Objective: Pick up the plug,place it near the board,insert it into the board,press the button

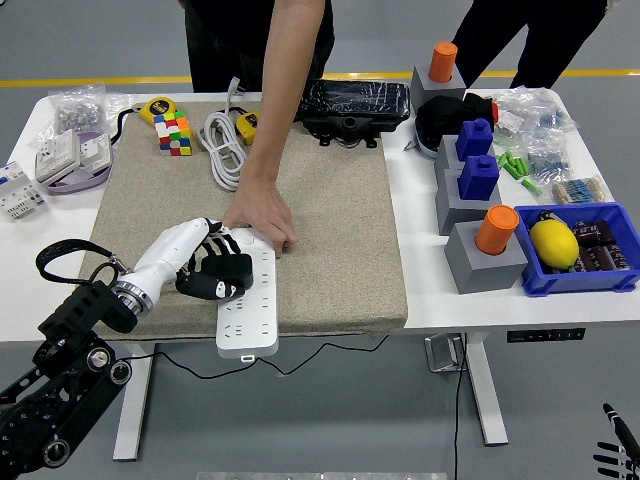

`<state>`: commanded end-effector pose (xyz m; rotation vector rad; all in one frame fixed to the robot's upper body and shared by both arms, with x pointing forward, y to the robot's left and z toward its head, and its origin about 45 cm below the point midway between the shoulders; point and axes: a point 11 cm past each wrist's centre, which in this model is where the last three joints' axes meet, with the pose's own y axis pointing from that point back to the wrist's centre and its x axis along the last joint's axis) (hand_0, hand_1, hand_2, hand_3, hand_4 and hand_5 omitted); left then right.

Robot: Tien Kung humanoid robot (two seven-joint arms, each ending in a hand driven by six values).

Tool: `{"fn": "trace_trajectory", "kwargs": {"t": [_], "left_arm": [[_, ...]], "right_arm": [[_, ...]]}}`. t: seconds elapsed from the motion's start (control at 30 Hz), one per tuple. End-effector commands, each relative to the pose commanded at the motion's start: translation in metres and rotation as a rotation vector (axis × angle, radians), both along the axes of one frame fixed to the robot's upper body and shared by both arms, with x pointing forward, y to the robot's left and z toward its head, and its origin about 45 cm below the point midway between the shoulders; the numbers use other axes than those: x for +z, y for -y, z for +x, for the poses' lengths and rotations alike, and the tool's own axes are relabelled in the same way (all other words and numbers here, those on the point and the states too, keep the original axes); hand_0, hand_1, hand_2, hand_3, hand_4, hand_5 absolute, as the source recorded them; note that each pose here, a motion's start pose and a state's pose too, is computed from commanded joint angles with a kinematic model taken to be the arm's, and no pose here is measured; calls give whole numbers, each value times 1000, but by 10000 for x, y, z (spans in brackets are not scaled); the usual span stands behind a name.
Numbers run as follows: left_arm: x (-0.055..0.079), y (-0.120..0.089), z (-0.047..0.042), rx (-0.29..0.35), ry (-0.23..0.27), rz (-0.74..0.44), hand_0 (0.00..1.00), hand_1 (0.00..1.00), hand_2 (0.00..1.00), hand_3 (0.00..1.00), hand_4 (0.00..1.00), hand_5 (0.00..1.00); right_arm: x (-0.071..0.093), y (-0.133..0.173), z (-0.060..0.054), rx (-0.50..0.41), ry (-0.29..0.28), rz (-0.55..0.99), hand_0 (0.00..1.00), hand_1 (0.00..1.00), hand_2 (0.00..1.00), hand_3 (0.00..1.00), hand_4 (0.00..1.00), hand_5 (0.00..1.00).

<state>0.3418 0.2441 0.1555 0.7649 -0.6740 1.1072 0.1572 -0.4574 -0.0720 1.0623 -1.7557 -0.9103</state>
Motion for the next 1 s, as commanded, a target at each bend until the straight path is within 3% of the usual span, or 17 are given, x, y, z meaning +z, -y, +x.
{"fn": "trace_trajectory", "kwargs": {"t": [0.73, 1.0], "left_arm": [[170, 16, 93, -2, 45, -41, 122, 36, 179, 298, 817, 2], [355, -29, 184, 14, 108, -35, 123, 36, 179, 300, 816, 2]], "right_arm": [[7, 12, 5, -2, 2, -2, 853, 750, 703, 761, 998, 998], [15, 21, 18, -3, 4, -3, 853, 750, 703, 761, 998, 998]]}}
